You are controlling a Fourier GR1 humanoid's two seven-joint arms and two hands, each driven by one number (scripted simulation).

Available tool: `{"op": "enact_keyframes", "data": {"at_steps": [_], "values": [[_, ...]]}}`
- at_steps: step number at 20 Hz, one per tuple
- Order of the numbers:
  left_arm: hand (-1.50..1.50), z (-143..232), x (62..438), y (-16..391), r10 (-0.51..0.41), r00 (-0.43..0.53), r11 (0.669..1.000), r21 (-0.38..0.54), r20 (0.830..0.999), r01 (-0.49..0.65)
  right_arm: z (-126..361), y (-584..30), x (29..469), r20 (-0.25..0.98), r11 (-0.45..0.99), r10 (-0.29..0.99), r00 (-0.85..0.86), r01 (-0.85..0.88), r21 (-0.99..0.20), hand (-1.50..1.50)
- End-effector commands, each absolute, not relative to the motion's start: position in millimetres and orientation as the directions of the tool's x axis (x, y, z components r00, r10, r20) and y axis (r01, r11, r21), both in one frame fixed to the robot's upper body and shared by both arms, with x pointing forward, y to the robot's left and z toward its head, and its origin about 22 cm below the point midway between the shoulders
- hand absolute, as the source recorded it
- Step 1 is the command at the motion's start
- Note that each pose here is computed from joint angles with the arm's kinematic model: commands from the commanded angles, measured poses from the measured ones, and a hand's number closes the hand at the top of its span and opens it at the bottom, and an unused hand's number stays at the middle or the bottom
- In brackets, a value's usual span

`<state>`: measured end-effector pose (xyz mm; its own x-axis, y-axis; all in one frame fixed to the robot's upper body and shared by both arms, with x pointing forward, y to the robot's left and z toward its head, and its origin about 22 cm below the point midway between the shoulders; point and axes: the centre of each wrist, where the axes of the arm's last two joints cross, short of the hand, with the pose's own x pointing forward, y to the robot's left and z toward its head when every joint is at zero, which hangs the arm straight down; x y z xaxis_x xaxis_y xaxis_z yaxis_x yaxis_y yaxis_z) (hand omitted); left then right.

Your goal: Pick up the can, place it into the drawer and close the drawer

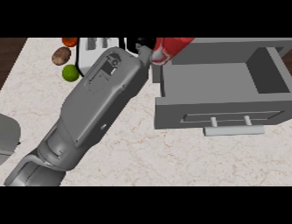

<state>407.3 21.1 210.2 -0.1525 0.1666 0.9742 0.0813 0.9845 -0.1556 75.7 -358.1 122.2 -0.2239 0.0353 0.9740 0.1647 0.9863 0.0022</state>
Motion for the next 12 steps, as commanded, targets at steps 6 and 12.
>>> {"op": "enact_keyframes", "data": {"at_steps": [6, 12], "values": [[1.5, 216, 419, -1, 0.135, -0.143, 0.988, -0.123, 0.98, 0.093, 132, -361, 100, 0.973, 0.987, 0.039, -0.229, 0.158, -0.002, -1.5], [1.5, 191, 411, -12, 0.11, -0.114, 0.994, -0.107, 0.987, 0.036, 125, -368, 86, 0.974, 0.99, 0.038, -0.223, 0.139, -0.007, -1.5]]}}
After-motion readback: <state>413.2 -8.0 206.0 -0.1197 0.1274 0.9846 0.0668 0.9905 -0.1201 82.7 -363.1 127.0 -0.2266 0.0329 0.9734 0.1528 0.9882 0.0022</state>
